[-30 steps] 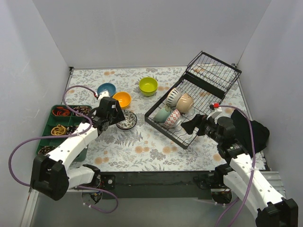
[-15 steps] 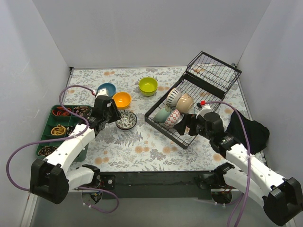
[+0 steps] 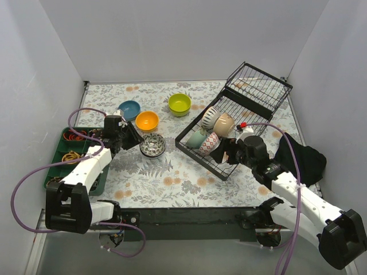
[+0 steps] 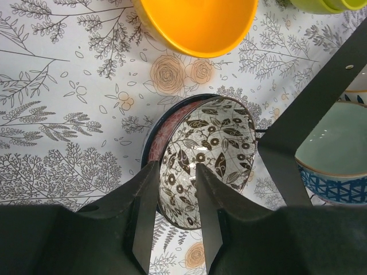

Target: Unload the bowls from the dish rack

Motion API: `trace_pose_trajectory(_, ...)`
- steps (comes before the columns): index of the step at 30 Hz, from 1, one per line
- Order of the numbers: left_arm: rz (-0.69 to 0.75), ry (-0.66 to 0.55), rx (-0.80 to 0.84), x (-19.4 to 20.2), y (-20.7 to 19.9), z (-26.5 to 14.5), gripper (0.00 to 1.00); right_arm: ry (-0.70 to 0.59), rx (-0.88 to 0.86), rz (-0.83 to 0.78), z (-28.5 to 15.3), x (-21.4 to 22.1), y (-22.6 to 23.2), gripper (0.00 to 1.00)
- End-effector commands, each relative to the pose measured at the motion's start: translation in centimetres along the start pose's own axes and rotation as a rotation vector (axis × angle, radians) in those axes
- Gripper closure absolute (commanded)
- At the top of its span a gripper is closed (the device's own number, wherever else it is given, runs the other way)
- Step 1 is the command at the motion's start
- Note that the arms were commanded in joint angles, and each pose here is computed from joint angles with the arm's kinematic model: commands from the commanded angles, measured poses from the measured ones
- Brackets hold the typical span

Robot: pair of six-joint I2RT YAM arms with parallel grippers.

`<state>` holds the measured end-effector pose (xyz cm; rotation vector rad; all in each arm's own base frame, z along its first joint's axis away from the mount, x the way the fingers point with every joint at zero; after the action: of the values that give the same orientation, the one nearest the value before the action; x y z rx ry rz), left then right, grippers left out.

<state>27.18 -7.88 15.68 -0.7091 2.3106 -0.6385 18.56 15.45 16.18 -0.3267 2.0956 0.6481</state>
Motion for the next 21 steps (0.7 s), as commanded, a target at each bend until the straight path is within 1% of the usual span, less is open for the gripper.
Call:
trace_pose_trajectory(1,-0.009,0.039,0.062,0.4,-0.3,-0.2,0.68,-0.063,-0.002,0.001,0.2,-1.6,0.5,0.01)
trace_pose_trajectory(4,-0.003,0.020,0.064,0.2,-0.5,-0.5,0.66,-0.064,0.006,0.004,0.4,-1.9,0.7,0.01)
trace_pose_trajectory(5,-0.003,0.019,0.061,0.1,-0.4,-0.4,0.65,-0.066,0.036,0.012,0.5,-2.0,0.5,0.01)
trace_pose_trajectory(10,-0.011,0.061,0.050,0.4,0.0,0.1,0.64,-0.079,0.104,0.026,1.1,-2.8,0.6,0.02)
trace_pose_trajectory(13,-0.013,0.065,0.032,0.4,0.3,0.3,0.63,-0.082,0.129,0.042,1.5,-2.9,0.8,0.01)
trace_pose_trajectory(18,-0.015,0.077,0.014,0.7,0.7,0.3,0.62,-0.087,0.141,0.039,2.0,-3.4,1.7,0.01)
trace_pose_trajectory(21,-0.004,0.056,0.025,0.3,0.3,-0.2,0.60,-0.091,0.158,0.042,2.3,-3.7,1.9,0.01)
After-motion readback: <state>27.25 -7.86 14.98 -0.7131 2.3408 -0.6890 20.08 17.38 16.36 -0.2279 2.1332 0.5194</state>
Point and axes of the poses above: each gripper's point midway between its finger pads, its own z axis out along the fingers, its own y axis along the line the jaws close on, x = y × z, the point moved 7 cm from there along -z, back along the fingers, and after that the axes turned 12 degrees about -z, right-handed, at the moved point
